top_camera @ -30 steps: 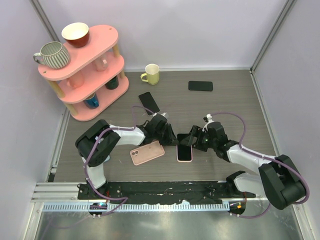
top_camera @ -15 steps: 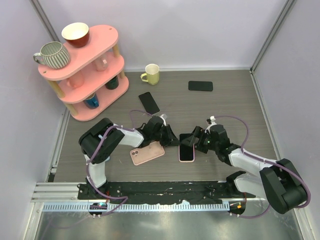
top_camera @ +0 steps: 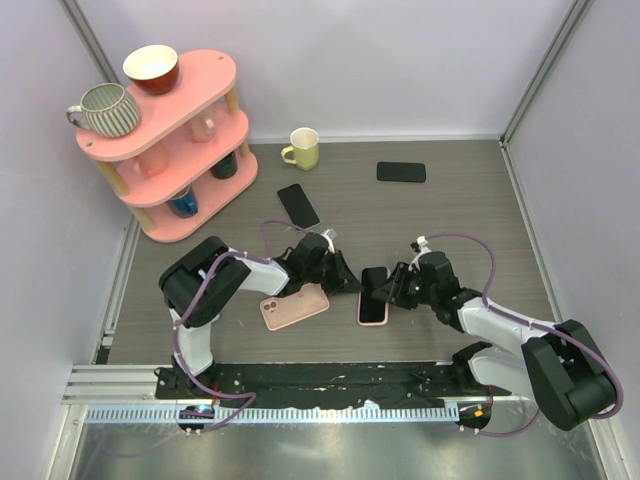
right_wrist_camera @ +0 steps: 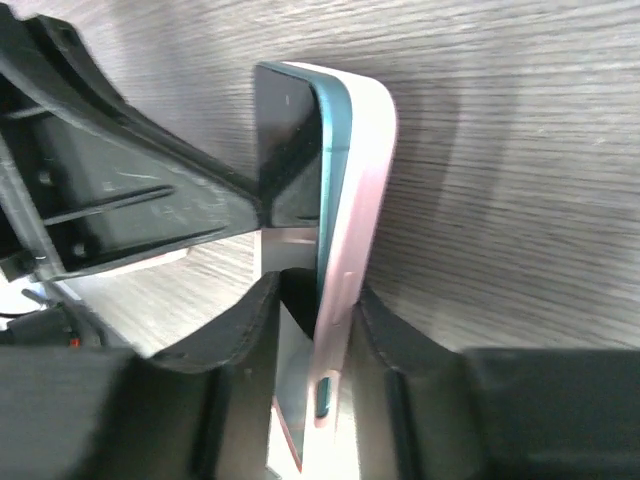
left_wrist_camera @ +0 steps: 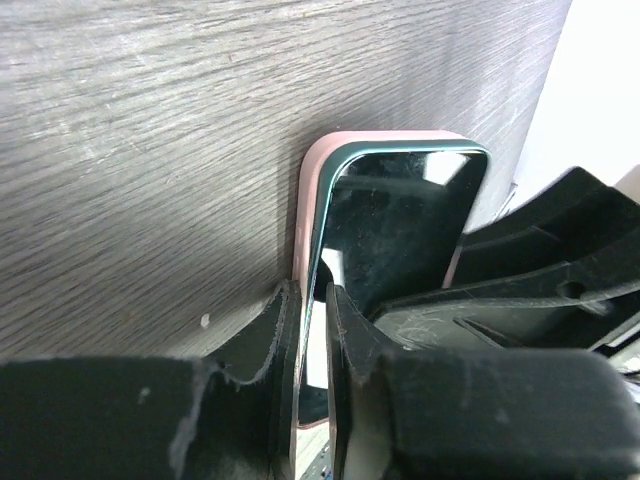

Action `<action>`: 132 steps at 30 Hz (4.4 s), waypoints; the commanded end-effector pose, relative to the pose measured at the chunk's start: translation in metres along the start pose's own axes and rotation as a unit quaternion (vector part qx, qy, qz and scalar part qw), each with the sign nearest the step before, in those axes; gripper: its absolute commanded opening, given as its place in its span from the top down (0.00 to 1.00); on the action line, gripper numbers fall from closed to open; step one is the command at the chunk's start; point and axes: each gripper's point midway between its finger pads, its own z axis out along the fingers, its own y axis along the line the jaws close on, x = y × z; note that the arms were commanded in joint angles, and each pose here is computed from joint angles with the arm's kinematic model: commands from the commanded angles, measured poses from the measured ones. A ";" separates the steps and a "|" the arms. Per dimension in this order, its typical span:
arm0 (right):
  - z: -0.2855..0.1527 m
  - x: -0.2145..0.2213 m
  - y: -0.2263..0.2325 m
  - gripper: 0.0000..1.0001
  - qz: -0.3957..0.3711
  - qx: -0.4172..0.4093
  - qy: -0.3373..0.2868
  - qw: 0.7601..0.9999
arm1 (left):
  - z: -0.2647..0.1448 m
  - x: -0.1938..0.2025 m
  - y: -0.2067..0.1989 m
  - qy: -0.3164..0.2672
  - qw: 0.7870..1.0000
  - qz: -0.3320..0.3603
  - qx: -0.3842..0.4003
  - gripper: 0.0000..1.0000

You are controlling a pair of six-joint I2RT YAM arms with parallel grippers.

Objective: Put the phone into the phone case

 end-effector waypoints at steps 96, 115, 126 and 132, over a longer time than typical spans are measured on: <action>-0.116 -0.019 0.192 0.55 -0.168 -0.462 -0.030 0.871 | -0.173 -0.001 -0.159 0.145 0.915 0.261 0.270 1.00; -0.145 -0.019 0.208 0.99 -0.218 -0.496 -0.059 0.838 | -0.194 0.001 -0.167 0.152 0.909 0.253 0.295 0.59; -0.145 -0.013 0.205 0.99 -0.221 -0.496 -0.043 0.839 | -0.208 0.004 -0.183 0.145 0.904 0.213 0.340 0.50; -0.139 -0.012 0.201 0.96 -0.212 -0.489 -0.041 0.845 | -0.203 0.006 -0.175 0.149 0.908 0.202 0.336 0.81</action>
